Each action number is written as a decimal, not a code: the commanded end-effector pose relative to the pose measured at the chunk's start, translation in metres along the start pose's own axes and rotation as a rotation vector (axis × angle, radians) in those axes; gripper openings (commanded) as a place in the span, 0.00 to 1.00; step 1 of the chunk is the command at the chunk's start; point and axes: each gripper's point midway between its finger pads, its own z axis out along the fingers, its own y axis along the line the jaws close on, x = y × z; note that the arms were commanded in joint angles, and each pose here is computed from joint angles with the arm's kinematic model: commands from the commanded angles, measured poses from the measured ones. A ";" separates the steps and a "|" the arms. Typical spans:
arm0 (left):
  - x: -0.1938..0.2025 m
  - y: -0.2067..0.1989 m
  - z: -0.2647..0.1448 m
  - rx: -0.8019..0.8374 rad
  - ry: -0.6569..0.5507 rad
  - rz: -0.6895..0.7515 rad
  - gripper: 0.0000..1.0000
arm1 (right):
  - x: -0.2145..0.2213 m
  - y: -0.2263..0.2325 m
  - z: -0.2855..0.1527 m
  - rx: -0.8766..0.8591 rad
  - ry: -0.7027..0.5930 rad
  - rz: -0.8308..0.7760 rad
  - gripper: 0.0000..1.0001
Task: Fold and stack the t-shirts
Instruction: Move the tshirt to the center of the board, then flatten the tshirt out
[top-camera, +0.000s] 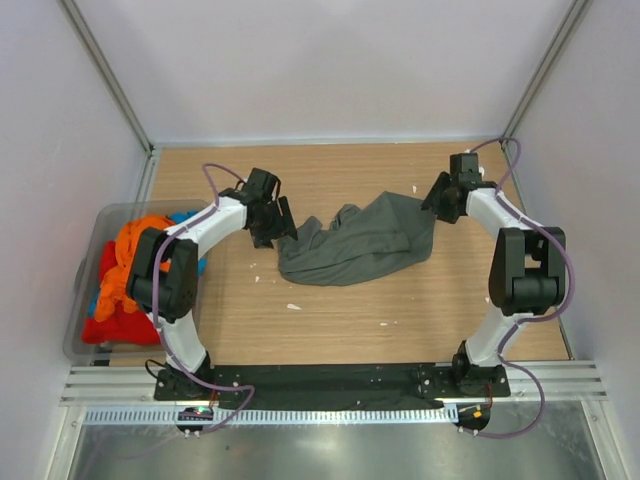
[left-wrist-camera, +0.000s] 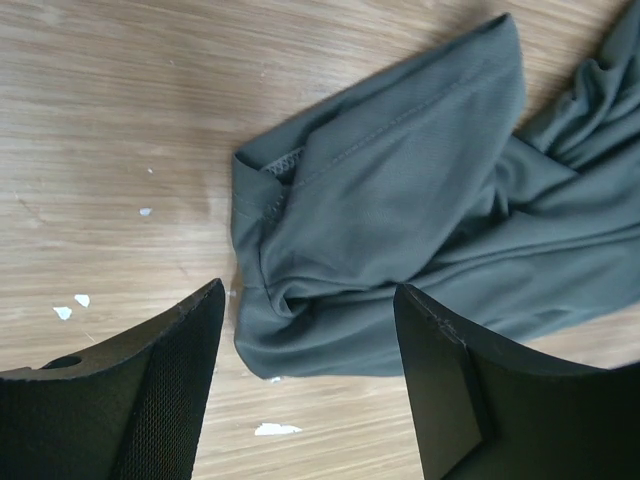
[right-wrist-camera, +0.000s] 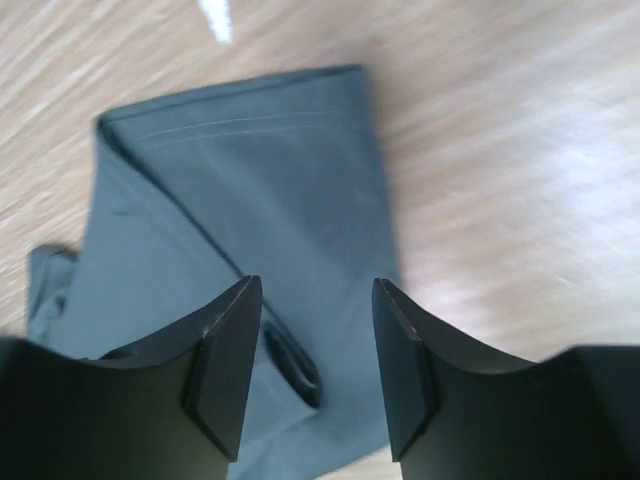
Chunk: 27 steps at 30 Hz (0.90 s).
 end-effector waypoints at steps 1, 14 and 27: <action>-0.018 -0.004 -0.003 -0.024 -0.044 0.027 0.70 | -0.016 0.055 -0.010 -0.219 0.002 -0.067 0.53; -0.017 0.005 0.021 -0.077 -0.009 0.045 0.66 | 0.076 0.036 -0.012 -0.103 0.167 0.076 0.55; -0.012 -0.007 0.034 -0.009 0.019 0.008 0.48 | 0.076 0.042 -0.009 -0.147 0.118 0.222 0.54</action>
